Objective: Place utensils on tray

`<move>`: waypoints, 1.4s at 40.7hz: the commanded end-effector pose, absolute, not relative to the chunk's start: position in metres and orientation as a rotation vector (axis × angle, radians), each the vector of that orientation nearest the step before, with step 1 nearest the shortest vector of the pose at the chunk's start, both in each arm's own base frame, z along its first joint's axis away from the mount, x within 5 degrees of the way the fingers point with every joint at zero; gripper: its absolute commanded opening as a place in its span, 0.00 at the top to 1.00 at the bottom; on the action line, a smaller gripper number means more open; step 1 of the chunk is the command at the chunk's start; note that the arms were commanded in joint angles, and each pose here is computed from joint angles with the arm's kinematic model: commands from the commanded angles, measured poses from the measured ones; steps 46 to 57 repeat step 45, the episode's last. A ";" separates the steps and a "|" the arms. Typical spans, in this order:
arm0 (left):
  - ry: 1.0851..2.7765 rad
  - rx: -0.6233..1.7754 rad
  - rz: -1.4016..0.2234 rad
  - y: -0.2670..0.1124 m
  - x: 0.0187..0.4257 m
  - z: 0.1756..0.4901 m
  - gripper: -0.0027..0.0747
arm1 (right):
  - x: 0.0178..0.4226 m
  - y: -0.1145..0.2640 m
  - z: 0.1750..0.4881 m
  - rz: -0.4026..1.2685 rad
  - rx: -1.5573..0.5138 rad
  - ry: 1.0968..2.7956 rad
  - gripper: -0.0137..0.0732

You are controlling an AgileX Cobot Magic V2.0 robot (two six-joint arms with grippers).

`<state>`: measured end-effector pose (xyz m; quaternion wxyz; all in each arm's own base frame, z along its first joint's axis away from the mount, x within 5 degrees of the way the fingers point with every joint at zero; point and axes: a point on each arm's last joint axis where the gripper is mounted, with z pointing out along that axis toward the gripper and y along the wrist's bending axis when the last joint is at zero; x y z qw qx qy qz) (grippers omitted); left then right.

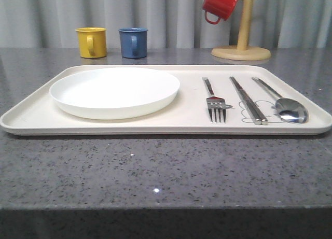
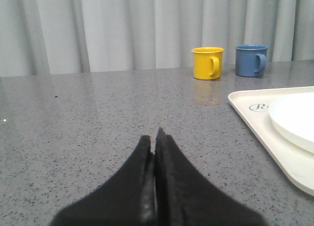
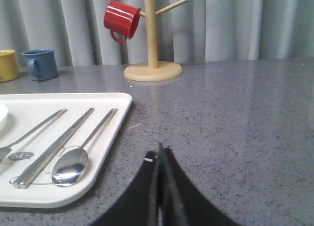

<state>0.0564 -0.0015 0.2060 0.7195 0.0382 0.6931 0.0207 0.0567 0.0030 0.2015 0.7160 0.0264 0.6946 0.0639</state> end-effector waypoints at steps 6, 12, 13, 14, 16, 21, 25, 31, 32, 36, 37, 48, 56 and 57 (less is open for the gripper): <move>1.423 0.078 0.032 -0.002 0.053 0.216 0.99 | 0.054 0.001 0.211 0.102 0.061 1.420 0.98; 1.423 0.078 0.032 -0.002 0.053 0.216 0.99 | 0.054 0.001 0.211 0.101 0.060 1.420 0.98; 1.423 0.078 0.032 -0.002 0.053 0.216 0.99 | 0.054 0.001 0.211 0.101 0.060 1.420 0.98; 1.423 0.078 0.032 -0.002 0.053 0.216 0.99 | 0.054 0.001 0.211 0.101 0.060 1.421 0.98; 1.423 0.078 0.032 -0.002 0.053 0.216 0.99 | 0.054 0.001 0.211 0.101 0.060 1.423 0.98; 1.423 0.078 0.032 -0.002 0.053 0.216 0.99 | 0.055 0.001 0.211 0.101 0.060 1.425 0.98; 1.423 0.078 0.032 -0.002 0.053 0.216 0.99 | 0.055 0.001 0.211 0.101 0.060 1.425 0.98; 1.423 0.078 0.032 -0.002 0.053 0.216 0.99 | 0.055 0.001 0.211 0.101 0.060 1.425 0.98; 1.423 0.078 0.032 -0.002 0.053 0.216 0.99 | 0.055 0.001 0.211 0.101 0.060 1.425 0.98; 1.423 0.078 0.032 -0.002 0.053 0.216 0.99 | 0.055 0.001 0.211 0.101 0.060 1.425 0.98; 1.423 0.078 0.032 -0.002 0.053 0.216 0.99 | 0.055 0.001 0.211 0.101 0.060 1.425 0.98; 1.423 0.078 0.032 -0.002 0.053 0.216 0.99 | 0.055 0.001 0.211 0.101 0.060 1.425 0.98; 1.423 0.078 0.032 -0.002 0.053 0.216 0.99 | 0.055 0.001 0.211 0.101 0.060 1.425 0.98; 1.423 0.078 0.032 -0.002 0.053 0.216 0.99 | 0.055 0.001 0.211 0.101 0.060 1.425 0.98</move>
